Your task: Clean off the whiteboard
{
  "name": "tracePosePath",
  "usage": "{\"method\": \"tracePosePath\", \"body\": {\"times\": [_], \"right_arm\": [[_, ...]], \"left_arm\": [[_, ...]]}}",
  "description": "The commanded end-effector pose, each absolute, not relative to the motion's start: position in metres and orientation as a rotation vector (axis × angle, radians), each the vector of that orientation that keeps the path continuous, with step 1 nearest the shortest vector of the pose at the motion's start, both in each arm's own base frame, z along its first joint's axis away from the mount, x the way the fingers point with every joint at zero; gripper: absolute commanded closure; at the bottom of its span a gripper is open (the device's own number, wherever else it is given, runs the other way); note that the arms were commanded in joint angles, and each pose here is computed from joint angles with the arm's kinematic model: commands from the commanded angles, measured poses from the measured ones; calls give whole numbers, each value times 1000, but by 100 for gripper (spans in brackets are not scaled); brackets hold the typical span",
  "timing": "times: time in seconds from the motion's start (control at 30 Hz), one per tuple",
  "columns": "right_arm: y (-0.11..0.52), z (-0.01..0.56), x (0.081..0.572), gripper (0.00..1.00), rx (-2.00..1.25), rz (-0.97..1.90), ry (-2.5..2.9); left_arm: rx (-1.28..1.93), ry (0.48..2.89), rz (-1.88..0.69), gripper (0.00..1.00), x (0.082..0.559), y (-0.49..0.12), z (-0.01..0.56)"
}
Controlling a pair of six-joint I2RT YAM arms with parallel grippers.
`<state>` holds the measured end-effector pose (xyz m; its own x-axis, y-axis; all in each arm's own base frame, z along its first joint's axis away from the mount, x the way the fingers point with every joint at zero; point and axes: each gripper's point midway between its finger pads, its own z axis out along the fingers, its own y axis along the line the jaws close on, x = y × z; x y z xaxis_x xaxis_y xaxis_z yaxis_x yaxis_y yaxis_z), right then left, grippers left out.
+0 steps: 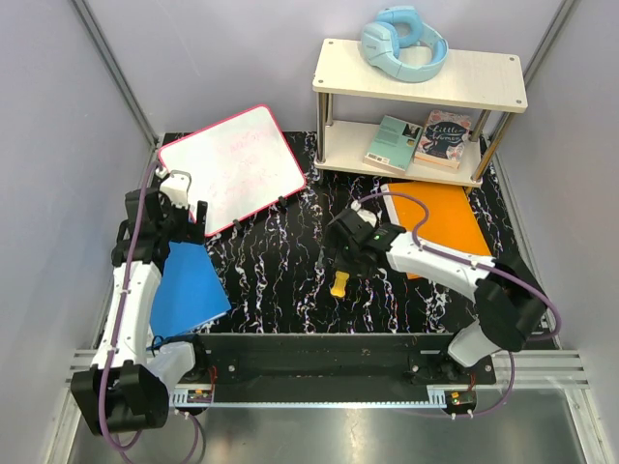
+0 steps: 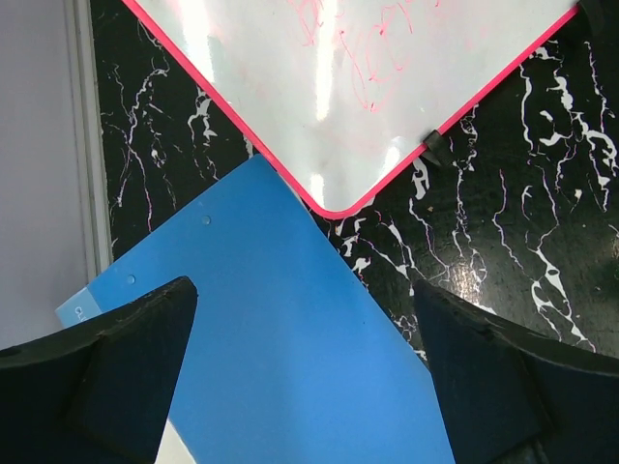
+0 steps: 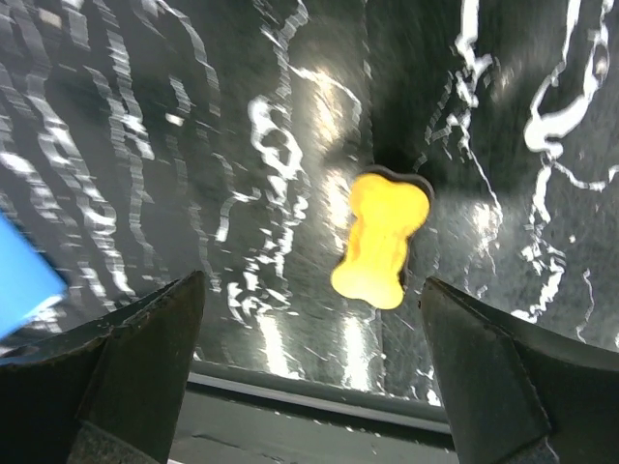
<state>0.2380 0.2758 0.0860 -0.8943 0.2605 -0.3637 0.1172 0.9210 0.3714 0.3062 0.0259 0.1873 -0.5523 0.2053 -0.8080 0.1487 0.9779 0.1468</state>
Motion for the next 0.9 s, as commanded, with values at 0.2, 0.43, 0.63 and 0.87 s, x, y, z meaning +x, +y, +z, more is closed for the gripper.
{"method": "tracePosePath", "body": {"times": [0.2, 0.43, 0.63, 0.87], "right_arm": [[267, 67, 227, 6, 299, 317, 2761], [275, 53, 230, 12, 260, 303, 2797], [273, 46, 229, 12, 269, 270, 2813], [268, 44, 235, 22, 289, 240, 2791]], "left_arm": [[104, 2245, 368, 1, 312, 70, 180], [117, 2312, 644, 1, 314, 88, 178], [212, 2273, 690, 1, 316, 76, 190], [218, 2249, 614, 1, 315, 67, 196]]}}
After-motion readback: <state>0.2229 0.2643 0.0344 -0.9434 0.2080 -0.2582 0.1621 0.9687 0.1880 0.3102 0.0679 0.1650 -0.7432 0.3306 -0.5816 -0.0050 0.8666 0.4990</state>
